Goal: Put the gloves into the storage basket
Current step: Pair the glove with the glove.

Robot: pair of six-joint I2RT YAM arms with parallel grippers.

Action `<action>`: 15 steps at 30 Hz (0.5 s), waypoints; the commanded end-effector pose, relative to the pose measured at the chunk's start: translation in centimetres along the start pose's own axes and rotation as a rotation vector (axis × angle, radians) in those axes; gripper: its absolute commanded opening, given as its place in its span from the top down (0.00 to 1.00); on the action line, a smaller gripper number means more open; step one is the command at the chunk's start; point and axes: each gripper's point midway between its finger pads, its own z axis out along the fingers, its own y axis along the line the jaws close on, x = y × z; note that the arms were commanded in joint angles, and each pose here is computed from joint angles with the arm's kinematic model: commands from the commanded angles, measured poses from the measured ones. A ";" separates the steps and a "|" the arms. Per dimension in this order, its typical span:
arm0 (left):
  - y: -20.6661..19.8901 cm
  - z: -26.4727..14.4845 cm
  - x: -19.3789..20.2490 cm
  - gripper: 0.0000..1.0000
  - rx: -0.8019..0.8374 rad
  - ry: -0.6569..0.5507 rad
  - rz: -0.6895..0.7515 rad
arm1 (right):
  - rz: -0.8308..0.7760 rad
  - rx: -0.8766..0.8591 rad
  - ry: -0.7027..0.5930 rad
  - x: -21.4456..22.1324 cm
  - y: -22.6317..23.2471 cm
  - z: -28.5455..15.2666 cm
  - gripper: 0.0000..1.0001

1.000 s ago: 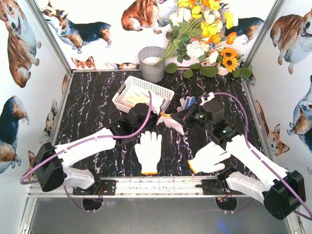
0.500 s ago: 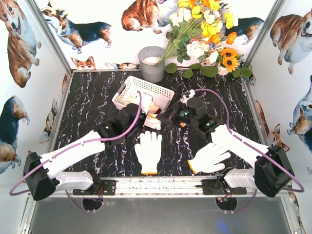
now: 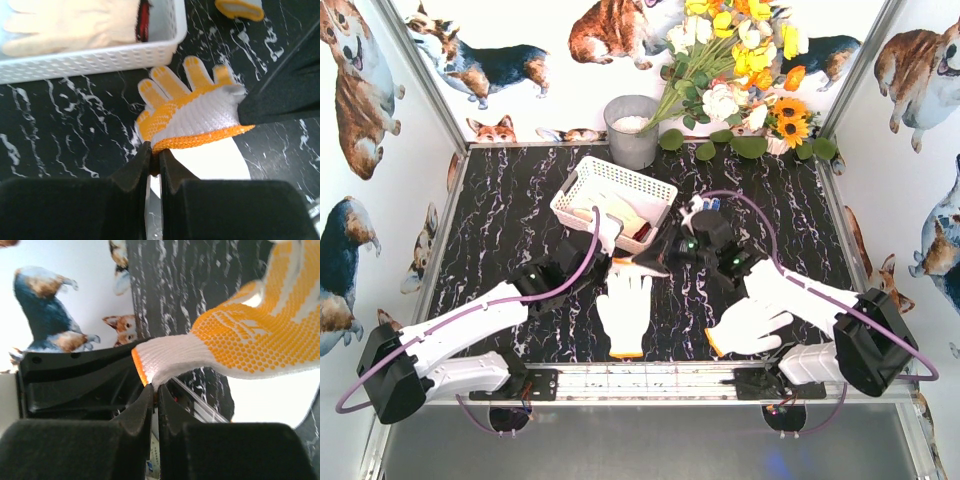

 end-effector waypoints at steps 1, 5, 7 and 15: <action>-1.6 -0.1 2.5 1.00 0.098 0.064 -0.062 | -0.016 -0.010 0.029 1.9 -0.4 -1.2 1.00; -1.4 -0.8 4.0 1.00 0.100 0.113 -0.064 | -0.006 0.020 0.088 3.6 -1.9 -1.4 1.00; -1.8 -1.2 4.3 1.00 0.130 0.129 -0.065 | -0.010 0.044 0.118 4.4 -2.6 -1.4 1.00; -6.9 -2.5 8.4 1.00 0.421 0.336 -0.105 | -0.012 0.133 0.232 7.7 -5.7 -0.1 1.00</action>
